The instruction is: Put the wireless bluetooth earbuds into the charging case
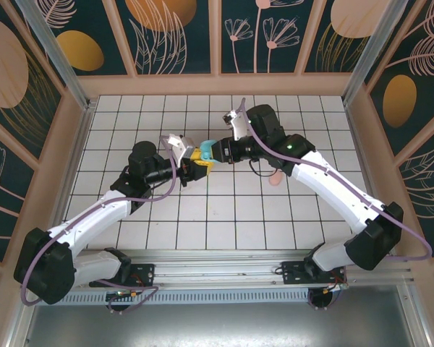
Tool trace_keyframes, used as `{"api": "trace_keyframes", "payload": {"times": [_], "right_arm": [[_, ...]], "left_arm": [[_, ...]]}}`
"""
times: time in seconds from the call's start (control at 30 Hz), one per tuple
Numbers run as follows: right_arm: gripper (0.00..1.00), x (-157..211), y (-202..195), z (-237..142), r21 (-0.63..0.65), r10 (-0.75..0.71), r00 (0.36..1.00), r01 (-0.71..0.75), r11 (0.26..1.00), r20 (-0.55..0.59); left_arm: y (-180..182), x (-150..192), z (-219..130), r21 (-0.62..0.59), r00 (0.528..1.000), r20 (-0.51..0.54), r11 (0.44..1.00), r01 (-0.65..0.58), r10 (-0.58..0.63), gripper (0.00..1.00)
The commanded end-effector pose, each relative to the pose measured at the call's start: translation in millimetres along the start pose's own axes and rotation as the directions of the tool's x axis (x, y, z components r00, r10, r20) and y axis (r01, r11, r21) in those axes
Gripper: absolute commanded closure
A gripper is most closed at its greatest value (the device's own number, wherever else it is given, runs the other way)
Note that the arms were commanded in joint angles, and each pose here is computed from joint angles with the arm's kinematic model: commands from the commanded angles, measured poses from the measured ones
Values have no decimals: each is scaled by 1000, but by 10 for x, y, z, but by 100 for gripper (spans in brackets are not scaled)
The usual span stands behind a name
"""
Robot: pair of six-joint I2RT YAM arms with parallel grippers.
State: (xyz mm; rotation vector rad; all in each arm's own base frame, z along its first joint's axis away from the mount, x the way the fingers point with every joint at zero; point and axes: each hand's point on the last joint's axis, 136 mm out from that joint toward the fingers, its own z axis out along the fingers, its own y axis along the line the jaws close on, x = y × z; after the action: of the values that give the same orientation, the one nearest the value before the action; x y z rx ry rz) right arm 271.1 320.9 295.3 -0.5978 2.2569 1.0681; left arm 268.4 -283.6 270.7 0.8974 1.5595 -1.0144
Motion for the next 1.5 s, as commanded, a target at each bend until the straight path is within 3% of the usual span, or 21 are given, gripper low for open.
{"api": "trace_keyframes", "payload": {"times": [0.0,0.73,1.0,1.47], "right_arm": [[71,7,-53,38,36,-14,1000,15,999,-22],[63,-272,44,-197,74,-51,996,46,996,77],[63,-454,225,-469,26,-76,980,72,997,182],[63,-346,186,-570,-2,-38,982,40,999,187]], "left_arm": [[-163,-250,-60,52,994,82,996,-71,67,100],[-165,-192,-67,54,995,88,997,-59,54,100],[-116,-163,-64,31,995,88,999,-40,37,100],[-71,-117,-39,19,997,70,999,27,-28,100]]}}
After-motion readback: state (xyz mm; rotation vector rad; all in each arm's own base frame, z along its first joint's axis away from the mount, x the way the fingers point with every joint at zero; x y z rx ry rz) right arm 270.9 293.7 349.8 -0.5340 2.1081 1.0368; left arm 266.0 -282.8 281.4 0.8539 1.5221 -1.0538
